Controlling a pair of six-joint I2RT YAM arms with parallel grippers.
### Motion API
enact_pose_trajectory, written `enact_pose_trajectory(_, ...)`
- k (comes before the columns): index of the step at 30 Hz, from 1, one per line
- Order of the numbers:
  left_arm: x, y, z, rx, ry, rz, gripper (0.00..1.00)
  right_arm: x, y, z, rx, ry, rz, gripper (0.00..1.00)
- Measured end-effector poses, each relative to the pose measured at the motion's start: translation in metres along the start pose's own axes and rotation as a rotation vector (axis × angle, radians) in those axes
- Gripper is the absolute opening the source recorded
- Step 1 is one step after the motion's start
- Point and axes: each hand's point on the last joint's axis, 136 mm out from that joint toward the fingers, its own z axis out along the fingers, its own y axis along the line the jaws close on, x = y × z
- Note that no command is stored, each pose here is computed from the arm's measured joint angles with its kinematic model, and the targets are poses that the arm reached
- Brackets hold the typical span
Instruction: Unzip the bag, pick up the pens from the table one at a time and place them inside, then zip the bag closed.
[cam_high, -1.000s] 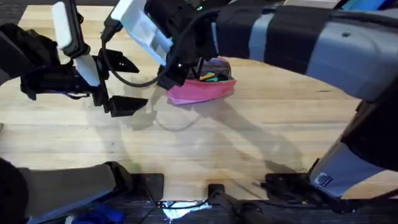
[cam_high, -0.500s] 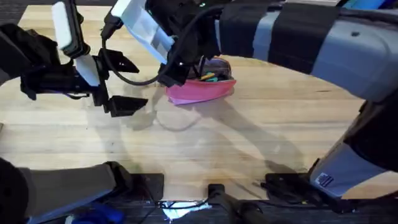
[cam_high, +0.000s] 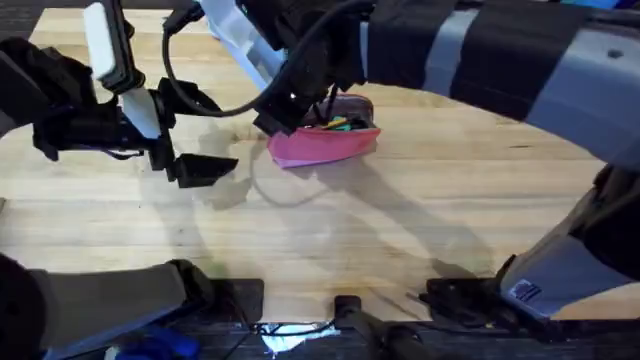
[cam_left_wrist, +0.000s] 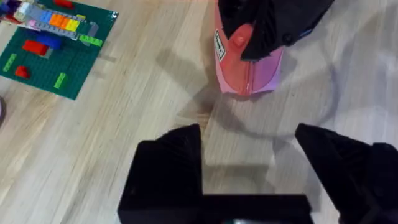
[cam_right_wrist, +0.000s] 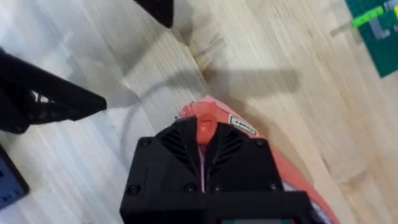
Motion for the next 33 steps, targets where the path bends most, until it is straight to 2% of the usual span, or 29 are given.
enact_pose_trajectory(5,0.0,0.0001,0.0,0.0,0.0,0.001,0.951,0.0005,-0.0012,-0.0001,0.001,0.001,0.084,0.031)
enact_pose_trajectory(13,0.0,0.0,0.0,0.0,0.0,0.0,0.951,0.0007,-0.0014,-0.0002,0.001,0.002,0.143,0.032)
enact_pose_trajectory(30,0.0015,0.0094,-0.0002,-0.032,0.006,0.043,0.951,0.0008,-0.0015,-0.0001,0.001,0.002,0.156,0.032)
enact_pose_trajectory(33,-0.0005,0.0015,0.0,-0.006,-0.003,0.007,0.951,0.0008,-0.0015,-0.0001,0.001,0.002,0.156,0.032)
